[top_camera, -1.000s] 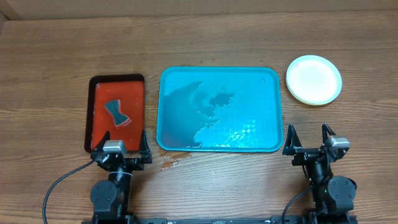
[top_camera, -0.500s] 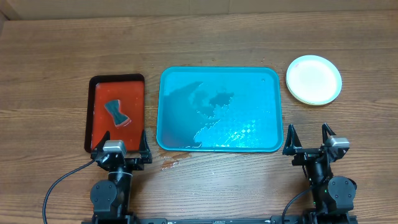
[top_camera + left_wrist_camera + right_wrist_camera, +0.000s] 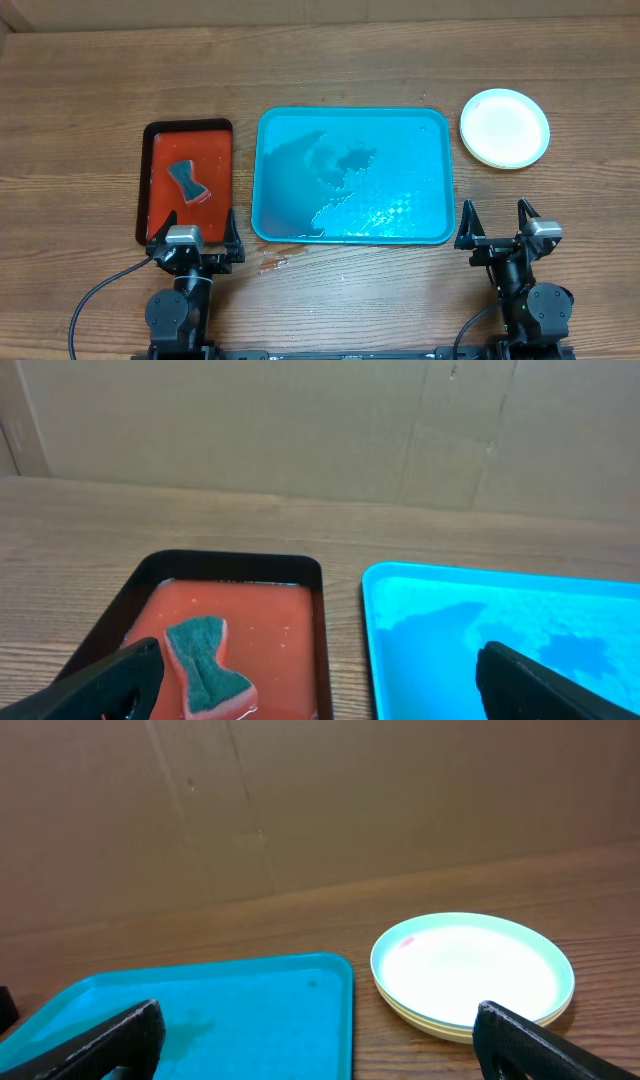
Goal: Clean dirty plates on tray and stack at the side
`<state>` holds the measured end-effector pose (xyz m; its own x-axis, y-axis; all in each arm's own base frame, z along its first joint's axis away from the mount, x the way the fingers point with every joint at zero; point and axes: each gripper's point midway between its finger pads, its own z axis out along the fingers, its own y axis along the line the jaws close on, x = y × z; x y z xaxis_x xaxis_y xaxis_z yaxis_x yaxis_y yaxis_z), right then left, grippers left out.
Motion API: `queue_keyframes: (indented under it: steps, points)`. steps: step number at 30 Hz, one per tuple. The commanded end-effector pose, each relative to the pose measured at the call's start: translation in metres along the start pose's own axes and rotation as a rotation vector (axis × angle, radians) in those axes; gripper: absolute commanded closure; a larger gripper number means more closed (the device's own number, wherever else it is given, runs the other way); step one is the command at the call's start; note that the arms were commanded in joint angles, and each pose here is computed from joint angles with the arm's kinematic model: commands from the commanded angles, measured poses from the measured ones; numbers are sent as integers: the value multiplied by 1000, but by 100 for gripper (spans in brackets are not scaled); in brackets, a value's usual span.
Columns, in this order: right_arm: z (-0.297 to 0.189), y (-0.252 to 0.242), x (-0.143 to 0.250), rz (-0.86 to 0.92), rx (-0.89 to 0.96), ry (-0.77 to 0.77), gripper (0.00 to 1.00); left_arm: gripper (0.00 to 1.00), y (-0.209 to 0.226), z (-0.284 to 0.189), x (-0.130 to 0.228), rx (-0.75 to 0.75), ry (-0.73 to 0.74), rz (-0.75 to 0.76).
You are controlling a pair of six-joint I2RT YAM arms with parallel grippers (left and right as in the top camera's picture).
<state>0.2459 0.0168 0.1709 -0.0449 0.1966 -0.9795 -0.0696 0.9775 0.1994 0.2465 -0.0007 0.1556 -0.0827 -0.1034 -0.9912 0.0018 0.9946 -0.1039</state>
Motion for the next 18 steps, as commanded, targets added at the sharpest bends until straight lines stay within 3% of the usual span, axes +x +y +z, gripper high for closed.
queue_keyframes:
  steps: [1, 9, 18]
  points:
    - [0, -3, 1, -28, 11, -7, 0, 0, 3, 0, 0, -17, -7, -13]
    - [0, -3, 1, -235, 12, -6, 0, 0, 3, 0, 0, -17, -7, -13]
    - [0, -2, 1, -209, 8, -7, 0, 0, 3, 0, -1, -17, -7, -13]
